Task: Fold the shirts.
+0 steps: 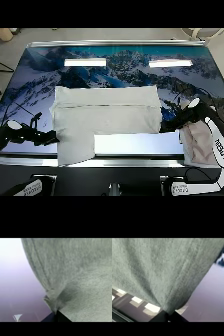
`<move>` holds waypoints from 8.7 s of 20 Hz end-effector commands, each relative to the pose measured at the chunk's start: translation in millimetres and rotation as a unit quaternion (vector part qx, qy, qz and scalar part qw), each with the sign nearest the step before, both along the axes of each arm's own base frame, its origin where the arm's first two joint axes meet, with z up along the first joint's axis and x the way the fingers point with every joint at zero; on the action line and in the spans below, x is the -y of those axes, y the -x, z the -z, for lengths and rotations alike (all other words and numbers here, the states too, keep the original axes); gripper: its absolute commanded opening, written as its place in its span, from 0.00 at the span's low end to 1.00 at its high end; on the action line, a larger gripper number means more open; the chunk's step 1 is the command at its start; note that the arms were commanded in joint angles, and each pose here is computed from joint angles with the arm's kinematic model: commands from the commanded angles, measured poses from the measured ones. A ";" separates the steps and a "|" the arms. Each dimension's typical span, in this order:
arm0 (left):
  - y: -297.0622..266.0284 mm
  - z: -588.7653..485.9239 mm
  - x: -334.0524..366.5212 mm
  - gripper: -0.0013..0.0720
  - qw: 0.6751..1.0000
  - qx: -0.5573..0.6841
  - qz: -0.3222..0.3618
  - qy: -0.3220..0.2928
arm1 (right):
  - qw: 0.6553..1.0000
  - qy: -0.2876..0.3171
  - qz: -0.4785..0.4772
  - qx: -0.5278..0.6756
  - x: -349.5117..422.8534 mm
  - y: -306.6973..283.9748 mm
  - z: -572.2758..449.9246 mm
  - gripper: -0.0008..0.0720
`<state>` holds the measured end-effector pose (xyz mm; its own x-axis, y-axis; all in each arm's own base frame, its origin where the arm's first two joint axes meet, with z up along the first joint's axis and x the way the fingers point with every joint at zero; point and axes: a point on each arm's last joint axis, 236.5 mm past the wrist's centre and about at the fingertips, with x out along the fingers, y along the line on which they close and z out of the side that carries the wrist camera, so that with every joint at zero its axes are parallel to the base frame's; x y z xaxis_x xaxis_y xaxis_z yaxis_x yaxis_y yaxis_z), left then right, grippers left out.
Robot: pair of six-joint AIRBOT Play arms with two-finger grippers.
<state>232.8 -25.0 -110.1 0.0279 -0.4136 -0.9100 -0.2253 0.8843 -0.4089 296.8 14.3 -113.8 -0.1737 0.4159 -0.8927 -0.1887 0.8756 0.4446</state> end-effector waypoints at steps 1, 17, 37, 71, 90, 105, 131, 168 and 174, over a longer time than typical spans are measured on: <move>-23.4 -23.1 -0.6 0.05 0.999 0.032 -0.002 0.006 | 0.999 0.011 -0.001 0.042 6.0 -21.6 -10.5 0.03; -232.6 -142.0 -28.7 0.04 0.964 0.262 -0.047 -0.010 | 0.945 0.093 -0.007 0.314 6.5 -235.8 -94.3 0.03; -274.7 -67.8 -30.9 0.73 0.987 0.151 -0.028 0.042 | 0.946 0.050 0.066 0.315 20.6 -276.1 -57.2 0.85; -217.1 -81.3 436.3 0.05 0.931 0.148 0.021 0.332 | 0.922 -0.134 -0.042 0.361 -90.3 -132.2 -320.9 0.04; -283.5 -422.7 33.9 0.05 0.817 0.549 -0.076 0.159 | 0.887 -0.208 -0.049 0.409 -329.3 -210.6 -220.8 0.04; -215.5 -479.5 14.8 0.05 0.794 0.599 -0.039 0.101 | 0.959 -0.132 -0.123 0.219 -288.4 -154.9 -119.9 0.88; -216.0 -466.3 28.7 0.05 0.805 0.585 -0.018 0.094 | 0.943 -0.232 0.026 0.236 -127.5 -207.5 -159.1 0.04; -258.4 -413.2 15.1 0.05 0.824 0.560 -0.005 0.079 | 0.919 0.202 0.333 0.069 207.0 102.3 -247.9 0.04; -261.2 -409.1 14.2 0.05 0.827 0.557 -0.007 0.079 | 0.925 0.238 0.294 -0.028 204.8 156.4 -207.0 0.04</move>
